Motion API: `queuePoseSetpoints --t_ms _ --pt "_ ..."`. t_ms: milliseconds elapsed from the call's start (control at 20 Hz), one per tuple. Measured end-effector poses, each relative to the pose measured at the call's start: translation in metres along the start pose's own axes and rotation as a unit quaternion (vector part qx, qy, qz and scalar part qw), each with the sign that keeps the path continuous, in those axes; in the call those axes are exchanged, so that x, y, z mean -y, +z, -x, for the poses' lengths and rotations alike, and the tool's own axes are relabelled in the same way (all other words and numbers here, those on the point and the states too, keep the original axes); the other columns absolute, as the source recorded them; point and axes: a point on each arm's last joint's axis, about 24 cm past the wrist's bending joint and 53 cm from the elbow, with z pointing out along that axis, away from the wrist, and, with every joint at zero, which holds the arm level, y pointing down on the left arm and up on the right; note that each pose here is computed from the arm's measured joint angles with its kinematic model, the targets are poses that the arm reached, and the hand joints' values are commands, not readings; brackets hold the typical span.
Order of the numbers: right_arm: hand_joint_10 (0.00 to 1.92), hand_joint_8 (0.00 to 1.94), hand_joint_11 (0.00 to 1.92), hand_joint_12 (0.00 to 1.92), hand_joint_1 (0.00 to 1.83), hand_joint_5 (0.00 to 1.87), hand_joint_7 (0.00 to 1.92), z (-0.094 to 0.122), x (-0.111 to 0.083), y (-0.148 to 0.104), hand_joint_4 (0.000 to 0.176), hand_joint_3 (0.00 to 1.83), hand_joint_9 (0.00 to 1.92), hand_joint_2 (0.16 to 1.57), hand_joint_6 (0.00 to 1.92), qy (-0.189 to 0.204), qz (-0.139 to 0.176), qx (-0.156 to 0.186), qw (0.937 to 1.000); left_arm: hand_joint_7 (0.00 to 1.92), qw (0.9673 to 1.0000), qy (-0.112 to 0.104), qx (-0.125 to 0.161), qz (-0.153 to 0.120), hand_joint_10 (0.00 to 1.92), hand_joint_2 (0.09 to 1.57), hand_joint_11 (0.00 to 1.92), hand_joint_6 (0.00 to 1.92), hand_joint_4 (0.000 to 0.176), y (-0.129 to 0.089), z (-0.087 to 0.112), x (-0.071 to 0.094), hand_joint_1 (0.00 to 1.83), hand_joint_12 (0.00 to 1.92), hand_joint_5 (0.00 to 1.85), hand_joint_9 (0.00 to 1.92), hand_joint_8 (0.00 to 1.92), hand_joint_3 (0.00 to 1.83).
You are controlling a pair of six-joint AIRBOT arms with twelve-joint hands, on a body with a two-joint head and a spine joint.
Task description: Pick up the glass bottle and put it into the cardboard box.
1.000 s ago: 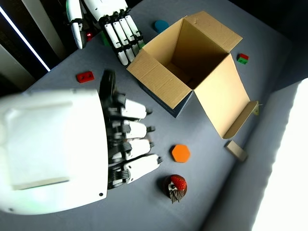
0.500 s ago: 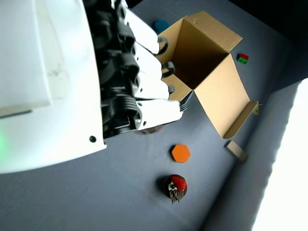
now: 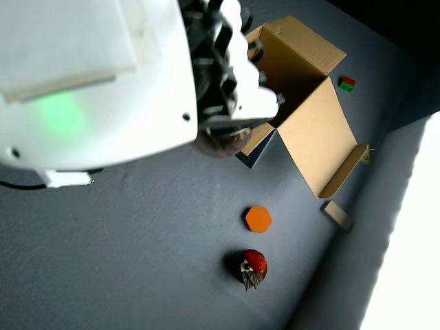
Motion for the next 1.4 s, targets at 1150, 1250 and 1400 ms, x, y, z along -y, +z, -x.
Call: queuePoseSetpoints --t_ms 1150,1250,1400 --pt "1.22 0.7 0.7 1.59 1.39 0.9 1.16 -0.085 0.001 0.08 0.0 0.0 0.95 1.09 1.0 -0.031 0.03 -0.039 0.9983 0.15 1.0 -0.004 -0.002 0.003 0.03 1.21 0.04 0.01 0.0 -0.001 -0.001 -0.004 0.14 0.02 0.13 0.1 0.02 0.0" --pt "1.22 0.7 0.68 1.58 1.39 0.9 1.16 -0.092 0.003 0.088 0.0 0.0 0.95 1.09 1.01 -0.045 0.03 -0.048 0.9974 0.12 1.0 -0.005 -0.002 0.003 0.02 1.21 0.0 0.0 0.0 -0.001 -0.001 -0.004 0.14 0.0 0.09 0.08 0.0 0.0" --pt "1.22 0.71 0.68 1.59 1.39 0.9 1.17 -0.106 0.003 0.099 0.0 0.0 0.94 1.09 1.01 -0.059 0.031 -0.065 0.9956 0.11 1.0 -0.005 -0.001 0.004 0.0 1.21 0.0 0.0 0.0 -0.001 -0.001 -0.004 0.14 0.0 0.09 0.06 0.0 0.0"
